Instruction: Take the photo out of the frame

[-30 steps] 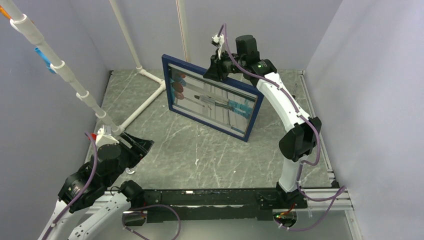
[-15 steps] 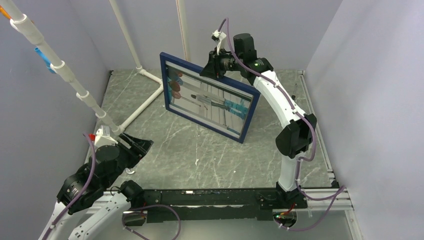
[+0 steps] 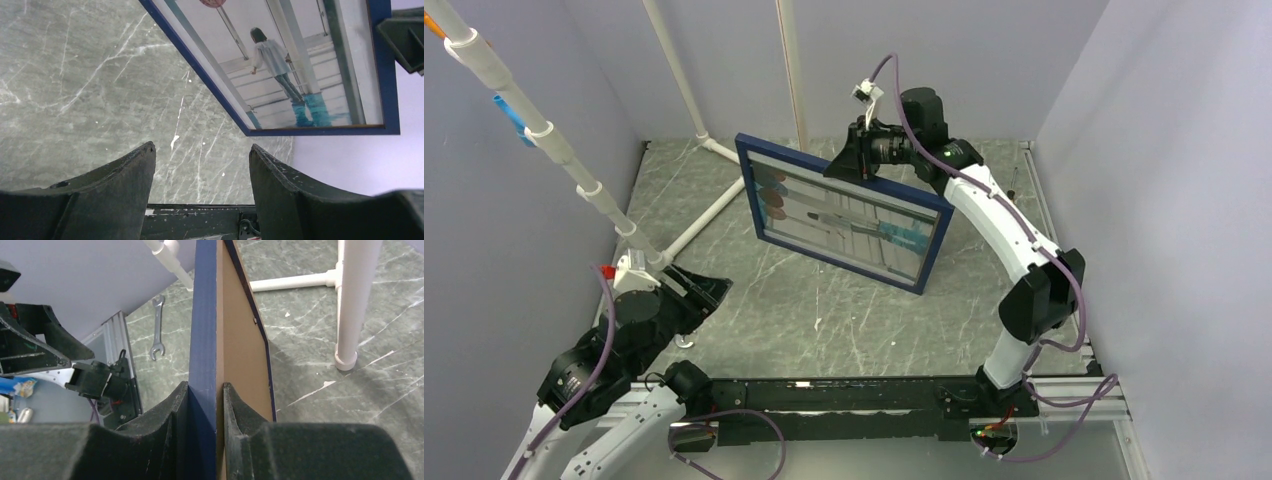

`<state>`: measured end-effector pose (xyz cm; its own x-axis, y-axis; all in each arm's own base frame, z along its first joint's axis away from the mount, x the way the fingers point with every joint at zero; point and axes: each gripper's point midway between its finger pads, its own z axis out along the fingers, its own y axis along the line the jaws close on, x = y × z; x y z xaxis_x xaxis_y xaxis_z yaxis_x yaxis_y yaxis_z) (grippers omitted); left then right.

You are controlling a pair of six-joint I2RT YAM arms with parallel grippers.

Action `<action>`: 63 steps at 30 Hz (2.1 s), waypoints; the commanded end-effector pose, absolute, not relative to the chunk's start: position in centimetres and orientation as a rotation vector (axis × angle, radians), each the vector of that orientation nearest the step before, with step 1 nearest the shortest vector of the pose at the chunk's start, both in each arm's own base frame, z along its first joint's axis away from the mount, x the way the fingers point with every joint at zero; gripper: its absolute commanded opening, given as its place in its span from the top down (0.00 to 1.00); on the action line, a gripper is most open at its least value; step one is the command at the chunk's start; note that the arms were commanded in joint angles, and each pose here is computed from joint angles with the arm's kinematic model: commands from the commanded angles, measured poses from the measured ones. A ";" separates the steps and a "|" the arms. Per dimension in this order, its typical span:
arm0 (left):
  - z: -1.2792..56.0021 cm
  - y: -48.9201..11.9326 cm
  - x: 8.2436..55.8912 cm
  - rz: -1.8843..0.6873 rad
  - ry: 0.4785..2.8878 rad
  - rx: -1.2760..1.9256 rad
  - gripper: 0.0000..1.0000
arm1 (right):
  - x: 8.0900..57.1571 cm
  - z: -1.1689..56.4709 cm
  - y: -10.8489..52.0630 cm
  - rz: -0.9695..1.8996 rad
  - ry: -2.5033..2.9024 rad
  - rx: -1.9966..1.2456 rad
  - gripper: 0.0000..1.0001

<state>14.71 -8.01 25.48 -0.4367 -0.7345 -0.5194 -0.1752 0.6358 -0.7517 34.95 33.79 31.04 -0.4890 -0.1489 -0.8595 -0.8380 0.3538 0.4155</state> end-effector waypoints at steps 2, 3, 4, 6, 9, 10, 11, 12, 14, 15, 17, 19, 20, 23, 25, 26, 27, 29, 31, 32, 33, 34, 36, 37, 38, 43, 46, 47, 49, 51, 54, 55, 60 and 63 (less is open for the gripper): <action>27.0 -8.7 14.9 -0.822 1.932 -0.675 0.29 | 33.7 16.1 33.0 1.225 2.506 -0.659 1.00; 27.0 -8.6 14.8 -0.821 1.932 -0.679 0.29 | 34.1 16.2 33.4 1.236 2.506 -0.641 1.00; 26.9 -8.5 14.7 -0.817 1.934 -0.684 0.29 | 34.3 16.3 33.9 1.250 2.502 -0.633 1.00; 26.9 -8.4 14.6 -0.821 1.928 -0.690 0.29 | 34.5 16.2 34.8 1.275 2.500 -0.628 1.00; 26.9 -8.2 14.5 -0.826 1.918 -0.693 0.29 | 34.5 14.8 34.8 1.262 2.553 -0.621 1.00; 26.9 -8.2 14.5 -0.828 1.916 -0.692 0.29 | 34.4 14.5 34.8 1.272 2.554 -0.610 1.00; 26.9 -8.2 14.5 -0.825 1.917 -0.692 0.29 | 34.2 14.4 34.9 1.293 2.551 -0.588 1.00; 26.9 -8.1 14.5 -0.823 1.916 -0.691 0.29 | 34.1 14.2 35.0 1.310 2.554 -0.569 1.00; 27.0 -8.2 14.5 -0.822 1.917 -0.686 0.29 | 33.6 13.7 35.3 1.334 2.568 -0.579 1.00; 27.0 -8.2 14.6 -0.824 1.916 -0.686 0.29 | 33.4 13.5 35.6 1.343 2.570 -0.578 1.00; 27.1 -8.3 14.6 -0.828 1.914 -0.683 0.29 | 33.0 13.0 36.0 1.375 2.582 -0.553 1.00; 27.1 -8.4 14.6 -0.832 1.914 -0.682 0.29 | 32.7 12.8 36.4 1.436 2.578 -0.529 1.00; 27.1 -8.4 14.6 -0.835 1.915 -0.683 0.29 | 32.5 12.5 36.7 1.470 2.578 -0.516 1.00; 27.3 -8.3 14.5 -0.835 1.909 -0.686 0.29 | 32.4 11.6 36.5 1.493 2.598 -0.517 1.00; 27.5 -8.1 14.4 -0.836 1.904 -0.685 0.29 | 32.3 11.1 35.4 1.454 2.621 -0.527 1.00; 27.5 -8.0 14.3 -0.835 1.902 -0.687 0.29 | 32.6 11.0 34.4 1.418 2.617 -0.529 1.00; 27.5 -7.9 14.3 -0.832 1.898 -0.689 0.29 | 33.0 10.9 33.4 1.334 2.615 -0.553 1.00; 27.5 -7.9 14.3 -0.836 1.891 -0.686 0.29 | 33.3 10.2 31.4 1.121 2.654 -0.613 1.00; 27.4 -8.1 14.5 -0.836 1.891 -0.679 0.28 | 33.0 10.4 30.1 1.059 2.657 -0.681 1.00; 27.3 -8.2 14.6 -0.835 1.896 -0.677 0.28 | 32.8 10.7 29.6 1.039 2.645 -0.717 1.00; 27.1 -8.3 14.6 -0.833 1.903 -0.673 0.28 | 32.8 10.9 29.1 1.018 2.633 -0.736 1.00; 27.0 -8.5 14.8 -0.832 1.909 -0.670 0.28 | 32.6 11.4 28.8 1.026 2.609 -0.769 1.00; 27.0 -8.9 15.0 -0.839 1.915 -0.657 0.27 | 32.5 11.7 28.5 1.066 2.590 -0.800 1.00; 27.0 -9.1 15.2 -0.839 1.918 -0.646 0.27 | 33.0 11.7 28.3 1.051 2.581 -0.837 1.00; 26.9 -9.3 15.3 -0.835 1.922 -0.634 0.26 | 33.2 11.7 28.3 1.052 2.574 -0.885 1.00; 27.2 -11.4 18.1 -0.807 1.857 -0.435 0.18 | 35.2 13.4 29.6 1.016 2.503 -0.940 1.00; 28.3 -12.6 20.1 -0.759 1.804 -0.310 0.08 | 34.0 14.1 30.4 0.929 2.483 -0.995 1.00; 29.0 -12.4 20.7 -0.724 1.810 -0.320 0.08 | 33.8 14.8 30.6 0.912 2.459 -0.990 1.00; 31.5 -12.2 21.8 -0.677 1.815 -0.360 0.08 | 33.2 15.2 30.7 0.897 2.434 -0.995 1.00; 33.2 -12.7 23.0 -0.640 1.850 -0.376 0.08 | 33.1 15.4 30.8 0.898 2.420 -0.984 1.00; 33.8 -13.2 24.4 -0.558 1.947 -0.413 0.07 | 32.8 15.0 31.2 0.947 2.428 -0.993 1.00; 33.7 -13.4 24.6 -0.553 1.964 -0.412 0.07 | 32.6 14.8 31.4 0.978 2.433 -1.001 1.00; 33.1 -14.0 24.3 -0.635 1.942 -0.431 0.08 | 31.3 14.3 33.0 1.168 2.399 -0.986 1.00; 33.1 -13.2 23.1 -0.670 1.914 -0.455 0.09 | 31.2 13.8 33.8 1.261 2.383 -0.937 1.00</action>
